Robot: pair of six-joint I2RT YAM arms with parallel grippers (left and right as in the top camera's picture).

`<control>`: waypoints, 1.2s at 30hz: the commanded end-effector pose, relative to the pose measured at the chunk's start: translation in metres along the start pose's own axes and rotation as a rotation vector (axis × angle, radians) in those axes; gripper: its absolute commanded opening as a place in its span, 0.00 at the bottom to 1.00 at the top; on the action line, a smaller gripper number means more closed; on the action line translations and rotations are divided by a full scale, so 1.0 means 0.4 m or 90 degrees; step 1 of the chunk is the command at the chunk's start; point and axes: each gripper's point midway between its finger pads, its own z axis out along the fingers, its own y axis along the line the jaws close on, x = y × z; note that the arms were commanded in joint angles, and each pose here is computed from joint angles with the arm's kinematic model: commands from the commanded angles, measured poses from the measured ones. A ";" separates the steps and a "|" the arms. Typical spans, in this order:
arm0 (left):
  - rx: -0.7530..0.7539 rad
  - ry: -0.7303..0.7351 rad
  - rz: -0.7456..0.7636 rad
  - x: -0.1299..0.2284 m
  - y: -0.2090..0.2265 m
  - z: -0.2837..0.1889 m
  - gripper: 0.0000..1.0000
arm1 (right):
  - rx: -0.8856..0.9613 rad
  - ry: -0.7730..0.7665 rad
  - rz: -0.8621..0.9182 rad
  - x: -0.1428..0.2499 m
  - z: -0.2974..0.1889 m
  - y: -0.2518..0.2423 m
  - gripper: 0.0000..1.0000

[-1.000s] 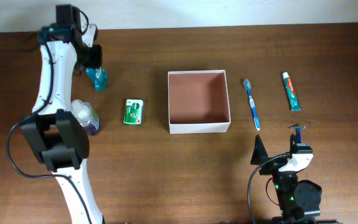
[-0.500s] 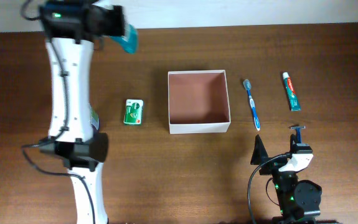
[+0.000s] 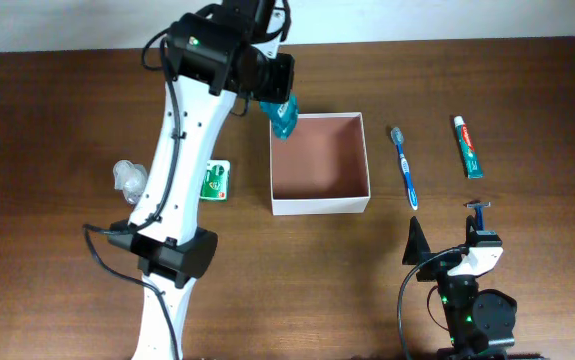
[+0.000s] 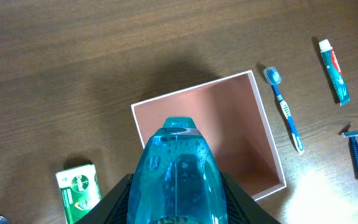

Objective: Pack container
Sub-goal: 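Lift the mouthwash bottle and carry it over the white box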

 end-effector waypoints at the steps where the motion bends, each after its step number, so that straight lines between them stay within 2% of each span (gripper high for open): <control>1: -0.042 -0.008 -0.031 -0.003 0.017 0.005 0.01 | -0.005 0.003 -0.002 0.006 0.000 0.004 0.98; 9: -0.066 0.065 -0.062 0.038 0.039 0.144 0.01 | -0.005 0.003 -0.002 0.006 0.000 0.004 0.98; 18: -0.075 0.118 -0.086 0.080 0.036 0.226 0.01 | -0.005 0.003 -0.002 0.006 0.000 0.004 0.98; 28: -0.098 0.112 -0.118 0.080 0.037 0.243 0.01 | -0.005 0.003 -0.002 0.006 0.000 0.004 0.98; 36: -0.136 0.111 -0.126 0.081 0.066 0.310 0.02 | -0.005 0.003 -0.002 0.006 0.000 0.004 0.98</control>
